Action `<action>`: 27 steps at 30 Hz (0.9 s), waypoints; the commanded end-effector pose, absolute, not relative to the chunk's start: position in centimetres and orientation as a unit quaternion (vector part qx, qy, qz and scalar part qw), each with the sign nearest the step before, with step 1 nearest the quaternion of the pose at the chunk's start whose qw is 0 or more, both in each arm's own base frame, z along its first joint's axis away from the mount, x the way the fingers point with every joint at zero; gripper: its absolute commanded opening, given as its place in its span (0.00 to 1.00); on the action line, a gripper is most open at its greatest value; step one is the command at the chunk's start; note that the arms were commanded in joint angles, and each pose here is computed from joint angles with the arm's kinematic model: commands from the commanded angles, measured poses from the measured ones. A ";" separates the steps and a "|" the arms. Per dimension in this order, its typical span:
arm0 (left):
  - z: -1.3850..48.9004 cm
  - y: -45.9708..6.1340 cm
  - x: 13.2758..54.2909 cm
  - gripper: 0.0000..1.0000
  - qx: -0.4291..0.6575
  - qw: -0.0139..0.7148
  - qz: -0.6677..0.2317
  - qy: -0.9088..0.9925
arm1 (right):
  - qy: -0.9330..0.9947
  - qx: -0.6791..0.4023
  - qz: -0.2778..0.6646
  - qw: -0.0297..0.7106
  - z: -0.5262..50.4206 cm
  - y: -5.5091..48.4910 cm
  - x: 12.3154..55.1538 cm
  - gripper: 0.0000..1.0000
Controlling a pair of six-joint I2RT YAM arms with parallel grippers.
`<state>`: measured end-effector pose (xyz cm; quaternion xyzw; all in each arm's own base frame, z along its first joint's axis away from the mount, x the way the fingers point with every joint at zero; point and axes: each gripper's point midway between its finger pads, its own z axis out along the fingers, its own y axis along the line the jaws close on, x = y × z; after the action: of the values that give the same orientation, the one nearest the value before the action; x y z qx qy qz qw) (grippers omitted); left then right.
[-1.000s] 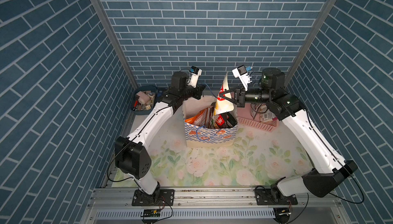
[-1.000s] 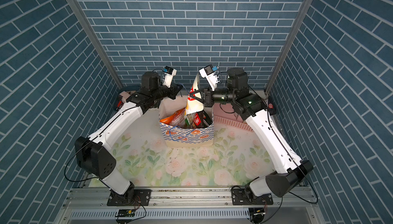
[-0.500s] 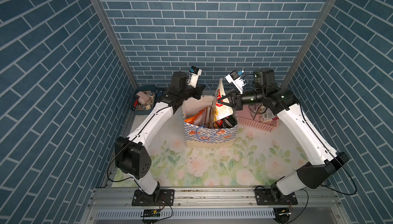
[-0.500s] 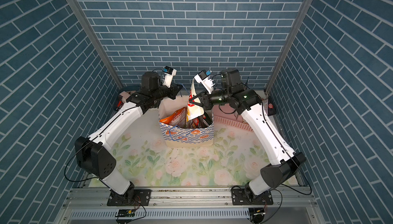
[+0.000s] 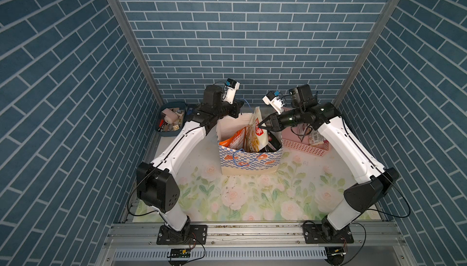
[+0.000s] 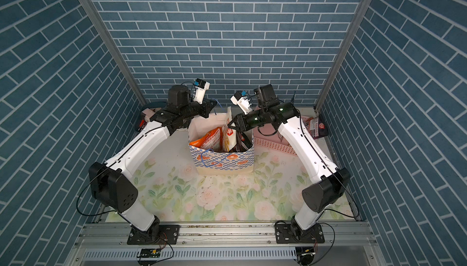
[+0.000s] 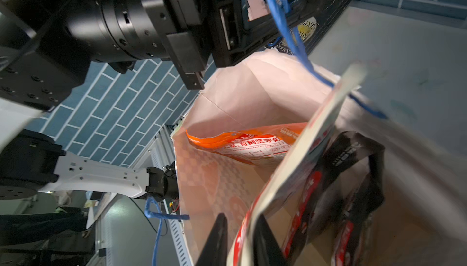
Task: Place the condiment packets inside the bag
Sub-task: Place the condiment packet in the paper bag, then pick up the condiment packet from the storage box.
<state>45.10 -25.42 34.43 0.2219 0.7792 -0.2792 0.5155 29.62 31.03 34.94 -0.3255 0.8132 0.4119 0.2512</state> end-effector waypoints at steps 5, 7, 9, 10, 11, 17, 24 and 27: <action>35.5 -25.1 45.2 0.00 0.226 0.532 -0.276 0.768 | 0.822 -0.282 0.392 0.301 39.0 29.9 30.7 0.40; 35.5 -25.2 45.2 0.00 0.225 0.532 -0.276 0.768 | 0.836 -0.255 0.362 0.324 39.8 28.4 31.4 0.43; 35.6 -25.2 45.2 0.00 0.225 0.532 -0.278 0.768 | 0.860 -0.199 0.312 0.352 40.1 25.3 33.0 0.50; 35.6 -25.2 45.2 0.00 0.225 0.532 -0.279 0.768 | 0.873 -0.163 0.275 0.367 39.9 23.0 34.0 0.54; 35.6 -25.3 45.2 0.00 0.225 0.531 -0.280 0.767 | 0.884 -0.128 0.240 0.380 39.6 20.5 34.9 0.58; 35.8 -25.2 45.0 0.00 0.226 0.533 -0.281 0.766 | 0.915 0.009 0.097 0.392 34.3 8.6 39.9 0.80; 36.1 -25.2 44.7 0.00 0.227 0.536 -0.283 0.762 | 0.923 0.070 0.072 0.373 28.7 3.8 47.9 0.84; 36.5 -25.1 44.5 0.00 0.228 0.540 -0.283 0.759 | 0.931 0.073 0.073 0.351 25.7 3.7 50.6 0.84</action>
<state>45.08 -25.43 34.30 0.2229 0.7794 -0.2789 0.5149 48.22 3.83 27.03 0.0704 0.9320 0.0772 0.3470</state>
